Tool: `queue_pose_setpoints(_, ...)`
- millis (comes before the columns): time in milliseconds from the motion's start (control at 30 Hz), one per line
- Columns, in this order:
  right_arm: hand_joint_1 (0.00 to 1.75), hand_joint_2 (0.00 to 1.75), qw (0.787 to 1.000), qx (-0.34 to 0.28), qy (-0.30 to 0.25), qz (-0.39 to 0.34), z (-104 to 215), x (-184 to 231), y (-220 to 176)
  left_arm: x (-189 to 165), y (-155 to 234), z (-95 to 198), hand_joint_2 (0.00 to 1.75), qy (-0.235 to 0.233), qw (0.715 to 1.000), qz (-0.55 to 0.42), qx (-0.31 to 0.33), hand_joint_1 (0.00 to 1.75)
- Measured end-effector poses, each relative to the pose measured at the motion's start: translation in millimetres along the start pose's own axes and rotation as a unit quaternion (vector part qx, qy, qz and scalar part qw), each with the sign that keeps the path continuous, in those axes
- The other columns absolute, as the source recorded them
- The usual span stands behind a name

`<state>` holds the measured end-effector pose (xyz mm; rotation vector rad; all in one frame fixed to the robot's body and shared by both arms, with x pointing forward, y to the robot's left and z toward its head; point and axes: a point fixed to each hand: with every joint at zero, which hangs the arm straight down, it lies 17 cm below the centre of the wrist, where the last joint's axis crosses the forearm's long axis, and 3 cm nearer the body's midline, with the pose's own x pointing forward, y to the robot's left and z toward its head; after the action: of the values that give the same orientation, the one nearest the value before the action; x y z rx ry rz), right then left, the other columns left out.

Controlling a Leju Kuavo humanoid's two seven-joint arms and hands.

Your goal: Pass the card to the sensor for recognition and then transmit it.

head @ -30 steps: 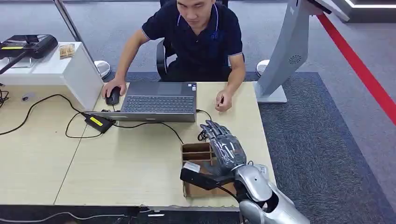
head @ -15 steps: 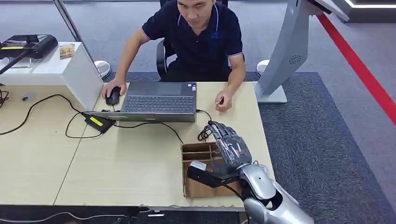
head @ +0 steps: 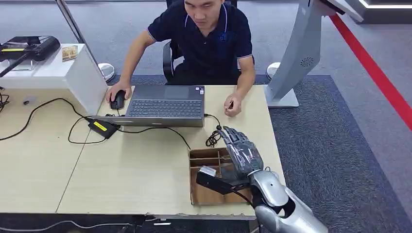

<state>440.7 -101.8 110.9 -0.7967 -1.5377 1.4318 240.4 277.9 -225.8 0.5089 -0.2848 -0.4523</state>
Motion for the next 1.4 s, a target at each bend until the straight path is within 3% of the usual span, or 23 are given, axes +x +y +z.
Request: queue_pose_setpoints(1400,0.0,1.75,0.999,0.011,0.032,0.025,4,-35,2,0,1,0,0.0,-0.001,1.0,-0.001,0.001,0.0)
